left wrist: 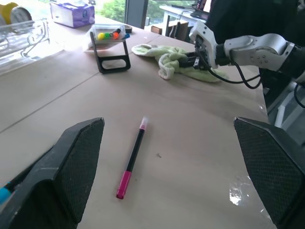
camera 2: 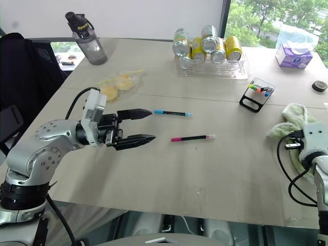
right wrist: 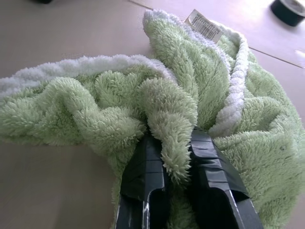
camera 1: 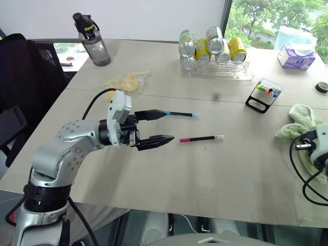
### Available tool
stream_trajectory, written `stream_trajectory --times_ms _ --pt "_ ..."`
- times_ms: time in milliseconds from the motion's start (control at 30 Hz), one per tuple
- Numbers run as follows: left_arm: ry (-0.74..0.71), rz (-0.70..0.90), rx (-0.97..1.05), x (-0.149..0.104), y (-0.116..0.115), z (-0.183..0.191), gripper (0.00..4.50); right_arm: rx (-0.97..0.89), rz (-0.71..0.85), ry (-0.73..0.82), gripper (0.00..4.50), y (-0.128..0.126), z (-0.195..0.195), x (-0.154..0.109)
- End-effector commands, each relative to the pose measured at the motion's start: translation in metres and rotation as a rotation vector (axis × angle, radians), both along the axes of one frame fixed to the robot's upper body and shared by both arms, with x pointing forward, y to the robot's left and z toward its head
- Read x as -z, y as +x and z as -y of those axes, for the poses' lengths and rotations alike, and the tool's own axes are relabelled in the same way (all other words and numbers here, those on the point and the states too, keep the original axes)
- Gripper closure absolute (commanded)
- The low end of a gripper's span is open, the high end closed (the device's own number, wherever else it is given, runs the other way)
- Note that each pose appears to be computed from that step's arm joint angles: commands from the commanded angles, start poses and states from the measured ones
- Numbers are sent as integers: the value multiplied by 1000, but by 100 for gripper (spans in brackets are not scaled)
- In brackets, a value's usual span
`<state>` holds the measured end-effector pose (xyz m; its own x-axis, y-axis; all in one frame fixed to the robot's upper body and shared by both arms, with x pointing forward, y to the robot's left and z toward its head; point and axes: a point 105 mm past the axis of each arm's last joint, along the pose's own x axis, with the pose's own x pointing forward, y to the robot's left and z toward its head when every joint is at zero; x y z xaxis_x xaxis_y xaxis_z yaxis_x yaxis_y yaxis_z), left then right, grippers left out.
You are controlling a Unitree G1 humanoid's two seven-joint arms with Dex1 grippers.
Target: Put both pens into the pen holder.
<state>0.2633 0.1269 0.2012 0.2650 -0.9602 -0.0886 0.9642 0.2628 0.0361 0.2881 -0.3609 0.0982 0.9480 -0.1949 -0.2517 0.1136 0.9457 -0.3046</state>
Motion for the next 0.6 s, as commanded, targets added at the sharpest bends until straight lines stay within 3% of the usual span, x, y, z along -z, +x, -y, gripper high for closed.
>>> stream_trajectory --times_ms 33,167,233,367,500,533,600 --pt "6 52 35 -9 -1 4 0 133 125 -22 444 -9 30 -33" --pt "31 69 50 -9 1 6 0 342 -36 -86 444 -52 81 -16" --pt "34 71 57 -9 1 7 0 358 -93 -86 444 -65 89 -10" --pt "44 71 63 -7 2 8 0 346 -126 -60 275 -78 92 -8" --pt "45 70 65 -5 3 8 0 280 34 -35 85 -63 79 -33" --pt "46 70 65 -5 3 7 0 234 84 -14 50 -57 71 -40" --pt "47 71 64 -4 4 7 0 137 166 28 50 -47 54 -51"
